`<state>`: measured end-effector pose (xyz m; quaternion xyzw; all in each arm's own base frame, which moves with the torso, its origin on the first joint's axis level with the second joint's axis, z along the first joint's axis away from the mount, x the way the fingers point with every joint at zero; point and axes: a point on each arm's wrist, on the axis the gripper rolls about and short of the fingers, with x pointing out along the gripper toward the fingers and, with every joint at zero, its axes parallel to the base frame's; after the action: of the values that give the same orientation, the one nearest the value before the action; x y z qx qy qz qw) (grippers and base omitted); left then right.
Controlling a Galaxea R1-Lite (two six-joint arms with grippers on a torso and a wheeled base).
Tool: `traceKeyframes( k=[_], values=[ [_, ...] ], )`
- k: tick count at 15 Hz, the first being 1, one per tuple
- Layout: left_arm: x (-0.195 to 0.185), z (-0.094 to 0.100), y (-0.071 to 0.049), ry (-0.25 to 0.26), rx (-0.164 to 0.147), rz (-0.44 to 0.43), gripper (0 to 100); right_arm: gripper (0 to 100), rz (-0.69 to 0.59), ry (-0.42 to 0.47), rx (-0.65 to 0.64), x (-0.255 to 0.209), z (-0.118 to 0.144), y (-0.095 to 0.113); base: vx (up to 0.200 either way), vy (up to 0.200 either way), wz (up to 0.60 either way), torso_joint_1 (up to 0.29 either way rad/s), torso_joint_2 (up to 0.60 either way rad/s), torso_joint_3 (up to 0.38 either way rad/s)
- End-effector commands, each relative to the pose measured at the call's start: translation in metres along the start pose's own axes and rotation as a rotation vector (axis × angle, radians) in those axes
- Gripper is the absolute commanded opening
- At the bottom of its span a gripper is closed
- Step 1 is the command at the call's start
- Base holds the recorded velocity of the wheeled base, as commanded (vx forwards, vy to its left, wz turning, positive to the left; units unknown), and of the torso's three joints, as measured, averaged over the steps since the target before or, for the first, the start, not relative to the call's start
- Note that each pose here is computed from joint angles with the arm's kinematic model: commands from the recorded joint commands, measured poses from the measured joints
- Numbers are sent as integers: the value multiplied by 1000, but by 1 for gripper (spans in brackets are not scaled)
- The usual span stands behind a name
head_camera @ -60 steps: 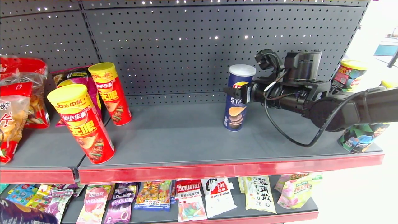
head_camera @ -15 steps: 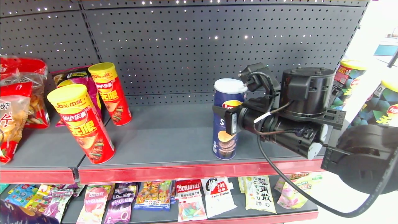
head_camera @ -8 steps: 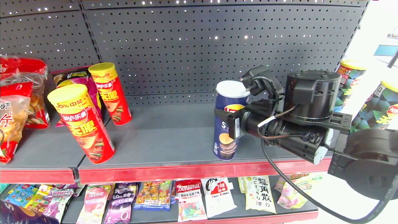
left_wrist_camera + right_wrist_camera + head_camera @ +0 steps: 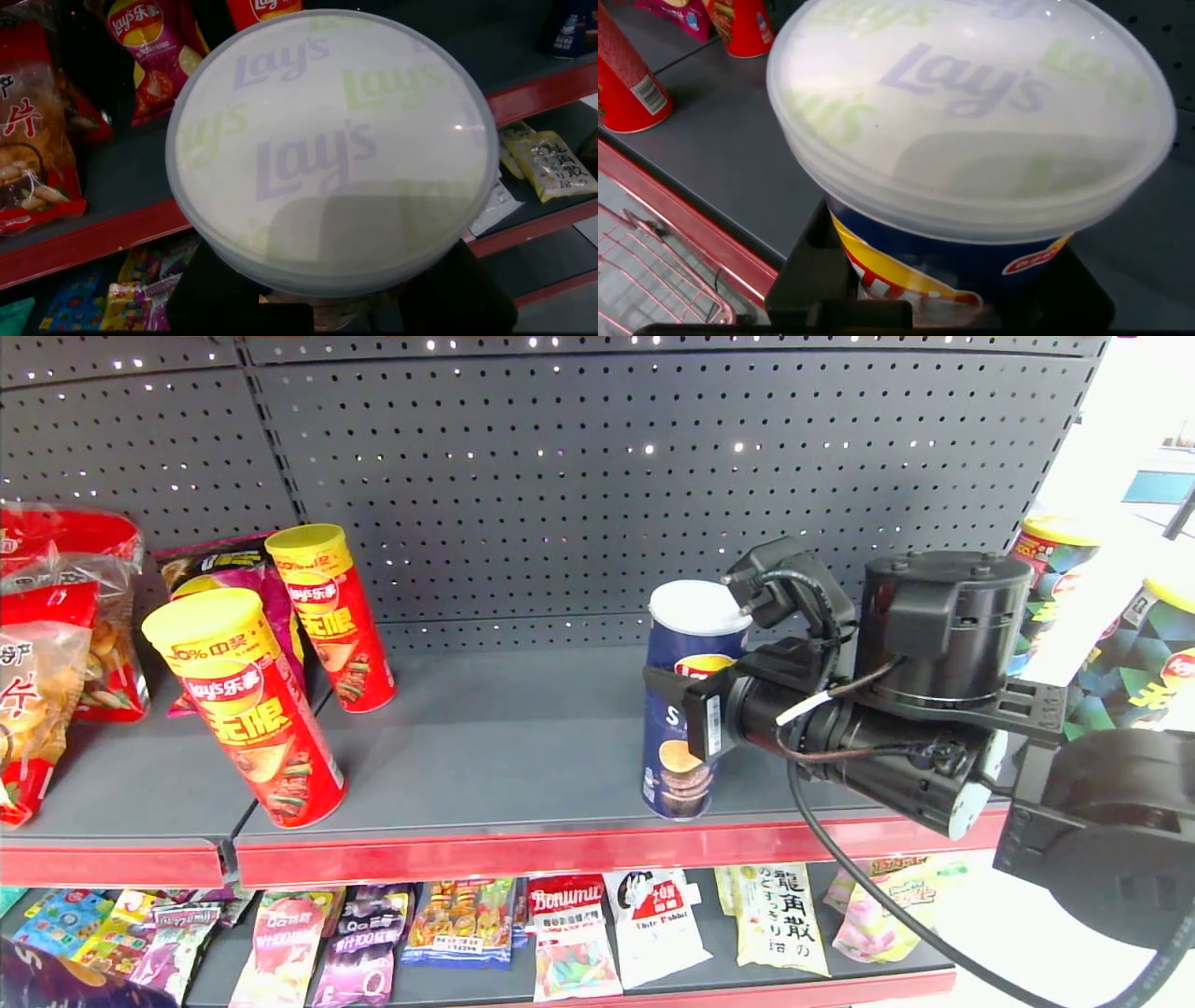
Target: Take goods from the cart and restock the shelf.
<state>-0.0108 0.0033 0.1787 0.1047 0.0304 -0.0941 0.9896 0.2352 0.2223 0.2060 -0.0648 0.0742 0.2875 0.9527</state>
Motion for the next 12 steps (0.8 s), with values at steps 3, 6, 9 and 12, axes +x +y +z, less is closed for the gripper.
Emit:
traceKeyframes(
  k=[3,6,9,12],
  values=[
    [0,-1,0,1,-1,0,0,0,-3,6,-2,-5,-2,1,0,0,0,0,0,0],
    [0,-1,0,1,1,0,0,0,-4,1,-2,-5,0,1,0,0,0,0,0,0],
    [0,-1,0,0,1,1,0,0,-2,6,-3,-4,-2,2,0,0,0,0,0,0],
    [0,-1,0,0,1,1,0,0,-23,5,-2,-3,-1,2,0,0,0,0,0,0]
  ],
)
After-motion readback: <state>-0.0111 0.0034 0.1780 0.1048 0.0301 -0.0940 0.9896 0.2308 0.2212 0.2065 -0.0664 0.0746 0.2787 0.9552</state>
